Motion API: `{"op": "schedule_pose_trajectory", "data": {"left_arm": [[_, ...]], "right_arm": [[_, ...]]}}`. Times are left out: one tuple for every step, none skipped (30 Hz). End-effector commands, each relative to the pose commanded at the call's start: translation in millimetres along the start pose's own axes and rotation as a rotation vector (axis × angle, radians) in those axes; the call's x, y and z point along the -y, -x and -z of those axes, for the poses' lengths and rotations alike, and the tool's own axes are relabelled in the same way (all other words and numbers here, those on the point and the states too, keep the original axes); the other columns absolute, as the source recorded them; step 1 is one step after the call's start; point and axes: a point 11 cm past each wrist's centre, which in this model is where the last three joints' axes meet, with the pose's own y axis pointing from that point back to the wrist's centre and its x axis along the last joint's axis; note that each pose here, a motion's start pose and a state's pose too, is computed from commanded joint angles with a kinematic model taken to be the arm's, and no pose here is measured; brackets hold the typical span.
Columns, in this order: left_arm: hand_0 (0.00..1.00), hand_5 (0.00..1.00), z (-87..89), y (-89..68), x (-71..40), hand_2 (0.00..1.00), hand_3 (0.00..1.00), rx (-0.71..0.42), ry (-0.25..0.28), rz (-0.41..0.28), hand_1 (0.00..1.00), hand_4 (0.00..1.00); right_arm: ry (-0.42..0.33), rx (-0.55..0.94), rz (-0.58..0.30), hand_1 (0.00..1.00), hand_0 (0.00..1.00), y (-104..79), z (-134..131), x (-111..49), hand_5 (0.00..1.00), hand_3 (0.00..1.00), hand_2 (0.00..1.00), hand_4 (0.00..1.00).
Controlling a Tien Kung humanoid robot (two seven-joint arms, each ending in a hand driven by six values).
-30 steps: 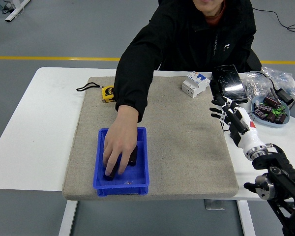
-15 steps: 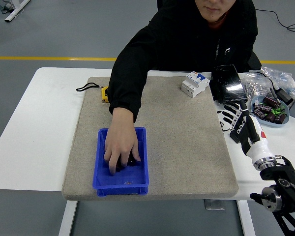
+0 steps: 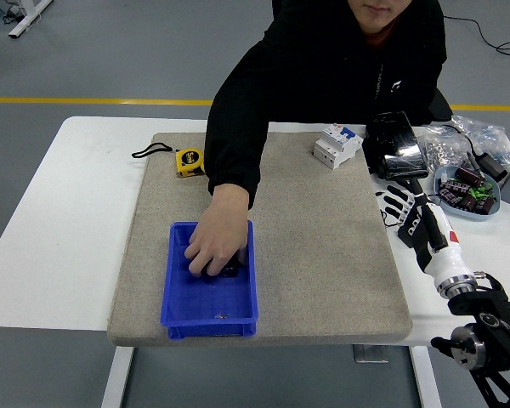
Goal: Pick up the battery,place it into the box
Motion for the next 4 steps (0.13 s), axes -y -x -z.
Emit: {"op": "schedule_pose_trajectory", "data": {"left_arm": [[0.726, 0.537, -0.1, 0.2, 0.0, 0.650, 0.584, 0.000, 0.000, 0.000, 0.695, 0.631], [0.726, 0.537, -0.3, 0.5, 0.0, 0.650, 0.584, -0.001, 0.001, 0.001, 0.695, 0.631], [0.726, 0.537, -0.4, 0.6, -0.1, 0.650, 0.584, -0.001, 0.001, 0.001, 0.695, 0.631], [0.726, 0.537, -0.5, 0.6, -0.1, 0.650, 0.584, 0.000, 0.001, 0.001, 0.695, 0.631]], "right_arm": [[0.001, 0.000, 0.000, 0.825, 0.873, 0.1, -0.3, -0.4, 0.936, 0.870, 0.846, 0.998], [0.002, 0.000, 0.001, 0.825, 0.873, 0.3, -0.8, -0.8, 0.936, 0.870, 0.846, 0.998], [0.002, 0.000, 0.001, 0.825, 0.873, 0.4, -1.1, -1.1, 0.936, 0.870, 0.846, 0.998], [0.003, 0.000, 0.001, 0.825, 0.873, 0.4, -1.5, -1.3, 0.936, 0.870, 0.846, 0.998]]}}
